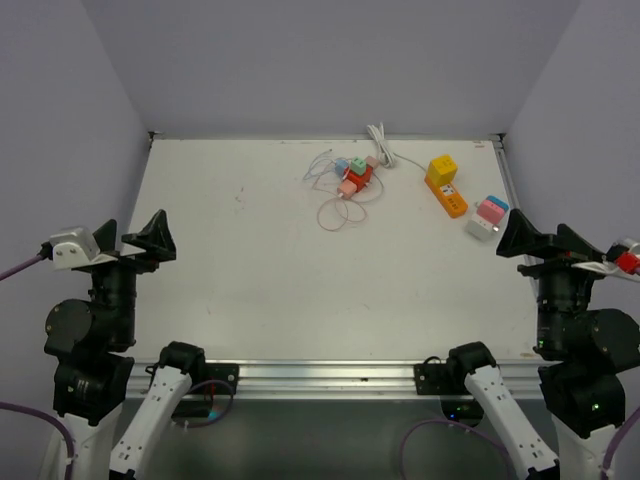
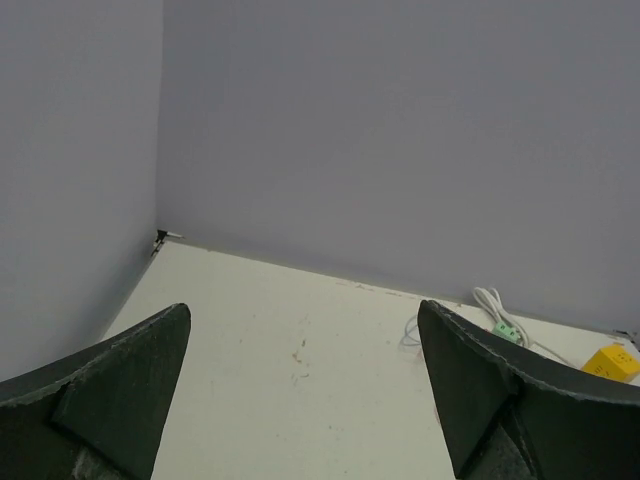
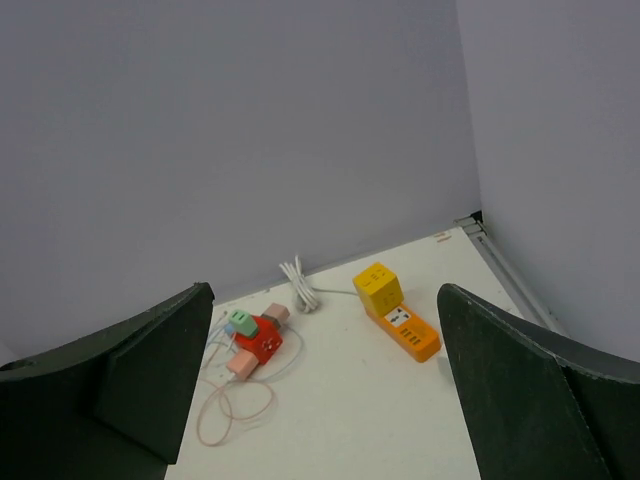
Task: Pull the plug off the socket
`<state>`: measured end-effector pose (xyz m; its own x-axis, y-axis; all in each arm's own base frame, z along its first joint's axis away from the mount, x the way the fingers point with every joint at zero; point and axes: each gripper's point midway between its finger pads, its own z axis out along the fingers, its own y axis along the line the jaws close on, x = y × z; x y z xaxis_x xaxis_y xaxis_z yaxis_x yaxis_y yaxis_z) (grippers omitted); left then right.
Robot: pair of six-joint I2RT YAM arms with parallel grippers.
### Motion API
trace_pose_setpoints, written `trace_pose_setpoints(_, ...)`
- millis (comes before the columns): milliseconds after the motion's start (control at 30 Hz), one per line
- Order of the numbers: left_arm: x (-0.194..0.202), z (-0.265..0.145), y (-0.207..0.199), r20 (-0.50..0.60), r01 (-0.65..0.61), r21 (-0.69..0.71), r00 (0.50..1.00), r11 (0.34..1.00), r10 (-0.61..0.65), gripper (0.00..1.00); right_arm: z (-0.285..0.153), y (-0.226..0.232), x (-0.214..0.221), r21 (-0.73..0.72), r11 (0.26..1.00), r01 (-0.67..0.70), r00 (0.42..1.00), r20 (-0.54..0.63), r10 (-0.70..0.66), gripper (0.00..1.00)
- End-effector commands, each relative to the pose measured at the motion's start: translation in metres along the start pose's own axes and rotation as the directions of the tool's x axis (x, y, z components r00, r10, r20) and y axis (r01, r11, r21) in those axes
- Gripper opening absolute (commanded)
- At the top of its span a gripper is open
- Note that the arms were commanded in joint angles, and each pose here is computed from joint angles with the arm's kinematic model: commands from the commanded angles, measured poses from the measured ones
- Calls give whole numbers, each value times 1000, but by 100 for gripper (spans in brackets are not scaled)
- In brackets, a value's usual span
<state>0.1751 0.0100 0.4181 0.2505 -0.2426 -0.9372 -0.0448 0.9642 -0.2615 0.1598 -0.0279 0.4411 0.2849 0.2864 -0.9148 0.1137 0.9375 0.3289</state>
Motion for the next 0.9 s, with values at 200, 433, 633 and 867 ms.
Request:
trace_pose_setpoints(200, 24, 15, -6, -41, -4, 21, 999, 1000, 5, 100, 19, 12, 17, -14, 1000, -21, 999, -44, 20, 99)
trace_pose_setpoints(433, 65, 30, -9, -138, -45, 39, 989, 998, 50, 100, 50, 30, 80, -14, 999, -41, 969, -244, 37, 99)
trace_pose_setpoints(633, 114, 37, -13, -231, -53, 78, 970, 996, 70, 100, 79, 41, 155, 8, 1000, -13, 891, -454, 15, 99)
trace_pose_setpoints(867, 173, 43, -14, -356, -64, 114, 929, 991, 101, 100, 111, 51, 234, 21, 1000, 14, 798, -603, 2, 99)
